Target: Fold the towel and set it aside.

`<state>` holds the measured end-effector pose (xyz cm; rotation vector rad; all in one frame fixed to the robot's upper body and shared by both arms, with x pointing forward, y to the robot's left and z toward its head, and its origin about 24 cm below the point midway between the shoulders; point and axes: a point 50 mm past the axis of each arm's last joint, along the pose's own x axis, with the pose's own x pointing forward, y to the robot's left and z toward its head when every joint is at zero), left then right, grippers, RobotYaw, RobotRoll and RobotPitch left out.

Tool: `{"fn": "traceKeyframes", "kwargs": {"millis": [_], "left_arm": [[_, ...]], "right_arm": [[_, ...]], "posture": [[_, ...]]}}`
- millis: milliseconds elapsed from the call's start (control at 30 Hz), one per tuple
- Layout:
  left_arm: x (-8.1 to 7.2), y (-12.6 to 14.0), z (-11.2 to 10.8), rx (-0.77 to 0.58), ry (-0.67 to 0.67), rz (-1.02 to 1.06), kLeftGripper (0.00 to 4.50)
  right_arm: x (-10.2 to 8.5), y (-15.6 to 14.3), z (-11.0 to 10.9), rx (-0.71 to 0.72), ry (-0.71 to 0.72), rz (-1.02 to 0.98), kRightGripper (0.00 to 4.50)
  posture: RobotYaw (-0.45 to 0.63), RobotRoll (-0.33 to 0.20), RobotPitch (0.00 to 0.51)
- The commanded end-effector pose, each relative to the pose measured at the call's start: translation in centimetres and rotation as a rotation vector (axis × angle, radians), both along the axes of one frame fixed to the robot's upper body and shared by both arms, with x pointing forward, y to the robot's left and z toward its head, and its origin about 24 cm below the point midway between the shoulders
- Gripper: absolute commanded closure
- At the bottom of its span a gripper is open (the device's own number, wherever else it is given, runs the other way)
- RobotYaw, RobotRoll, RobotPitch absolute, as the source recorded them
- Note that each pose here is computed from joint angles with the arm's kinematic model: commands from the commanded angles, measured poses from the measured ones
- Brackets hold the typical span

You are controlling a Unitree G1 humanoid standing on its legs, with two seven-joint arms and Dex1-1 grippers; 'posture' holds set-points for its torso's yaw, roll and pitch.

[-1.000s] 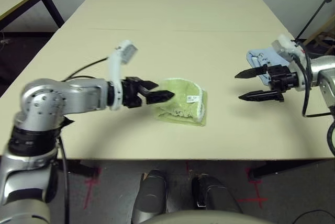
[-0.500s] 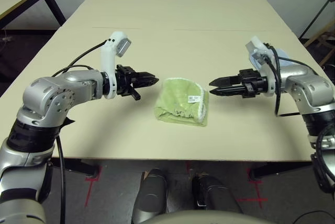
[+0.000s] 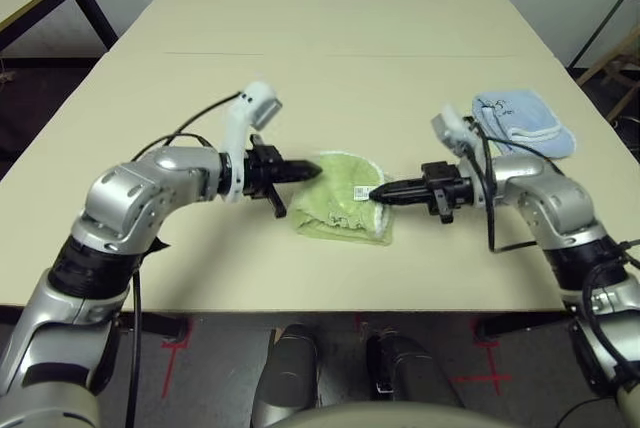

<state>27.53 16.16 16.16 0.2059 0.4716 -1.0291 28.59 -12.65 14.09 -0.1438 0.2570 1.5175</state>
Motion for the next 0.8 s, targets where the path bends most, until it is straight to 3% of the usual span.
{"fn": "traceKeyframes", "kwargs": {"millis": [33, 300, 467, 667, 800], "left_arm": [[0.0, -0.3, -1.3, 0.011, 0.026, -0.002, 4.50], [0.0, -0.6, -4.7, 0.056, 0.084, 0.006, 4.50], [0.1, -0.4, -5.4, 0.041, 0.100, 0.010, 4.50], [0.1, -0.5, -4.6, 0.002, 0.105, -0.011, 4.50], [-0.1, -1.0, -1.2, -0.148, 0.115, -0.055, 4.50]], "right_arm": [[0.0, 0.5, -1.4, -0.033, -0.006, -0.001, 4.46], [0.6, -0.3, -4.6, -0.136, -0.010, -0.033, 4.46], [1.2, -1.6, -5.5, -0.161, -0.017, -0.075, 4.46], [1.5, -2.1, -5.5, -0.166, -0.019, -0.082, 4.46], [2.1, -2.5, -2.4, -0.027, 0.009, -0.062, 4.46]], "posture": [[0.18, 0.000, 0.140], [0.18, 0.000, 0.130], [0.17, 0.000, 0.129], [0.17, 0.000, 0.128], [0.17, 0.000, 0.130]]}}
